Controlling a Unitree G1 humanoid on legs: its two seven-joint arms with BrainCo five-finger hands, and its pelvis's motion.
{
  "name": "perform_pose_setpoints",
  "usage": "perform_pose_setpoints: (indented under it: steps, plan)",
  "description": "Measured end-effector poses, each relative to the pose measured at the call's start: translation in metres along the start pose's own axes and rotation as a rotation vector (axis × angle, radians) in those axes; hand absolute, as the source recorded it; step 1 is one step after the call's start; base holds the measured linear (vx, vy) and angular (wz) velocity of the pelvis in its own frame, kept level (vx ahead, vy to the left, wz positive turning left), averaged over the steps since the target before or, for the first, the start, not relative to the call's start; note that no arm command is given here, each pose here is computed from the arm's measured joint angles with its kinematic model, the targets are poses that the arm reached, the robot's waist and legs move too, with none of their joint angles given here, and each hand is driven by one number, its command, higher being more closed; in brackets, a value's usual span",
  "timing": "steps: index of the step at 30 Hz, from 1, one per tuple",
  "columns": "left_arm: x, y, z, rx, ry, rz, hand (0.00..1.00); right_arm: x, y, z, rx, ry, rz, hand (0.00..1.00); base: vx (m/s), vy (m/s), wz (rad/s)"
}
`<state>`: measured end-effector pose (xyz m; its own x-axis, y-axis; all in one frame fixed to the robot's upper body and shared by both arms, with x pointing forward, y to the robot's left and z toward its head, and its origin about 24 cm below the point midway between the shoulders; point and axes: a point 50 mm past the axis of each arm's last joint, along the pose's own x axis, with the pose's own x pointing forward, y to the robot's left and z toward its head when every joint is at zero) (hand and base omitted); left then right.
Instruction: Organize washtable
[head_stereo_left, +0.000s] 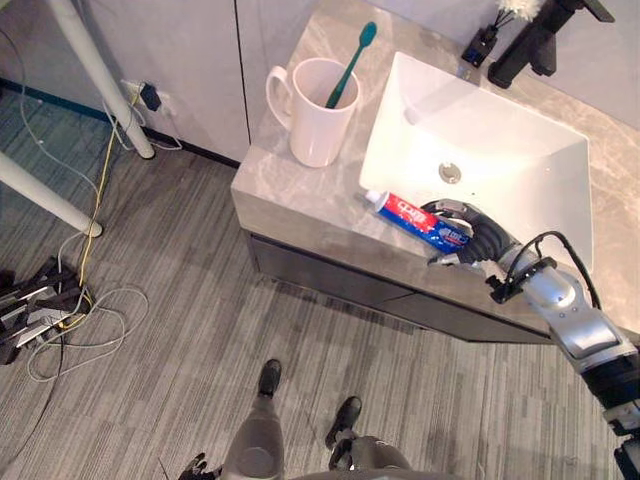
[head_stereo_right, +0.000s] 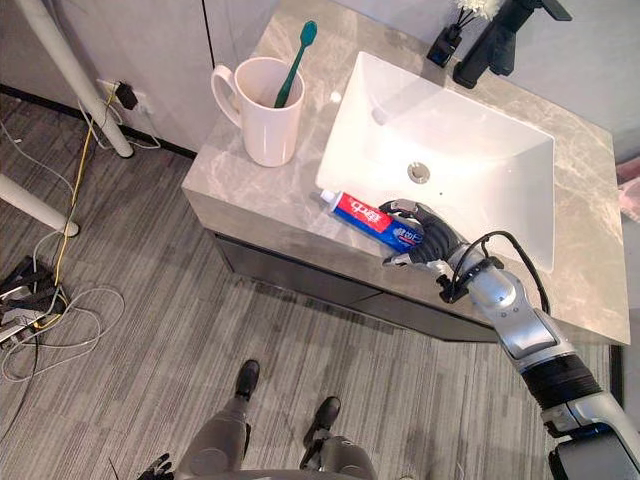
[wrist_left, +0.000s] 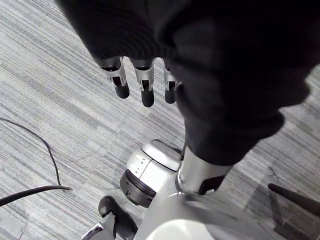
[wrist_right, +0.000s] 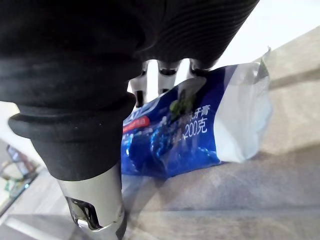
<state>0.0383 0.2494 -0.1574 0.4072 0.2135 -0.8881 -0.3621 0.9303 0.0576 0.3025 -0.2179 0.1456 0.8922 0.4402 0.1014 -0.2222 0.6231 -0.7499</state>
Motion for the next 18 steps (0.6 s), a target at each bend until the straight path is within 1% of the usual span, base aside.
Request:
perform_pose_setpoints:
  steps: [18]
  plan:
    - [0.0,0.0009,-0.0001,0.028,0.007,0.012,0.0,0.0068,0.0071,-0.008,0.008,0.046,0.013,1.0,0.01,-0.004,0.0]
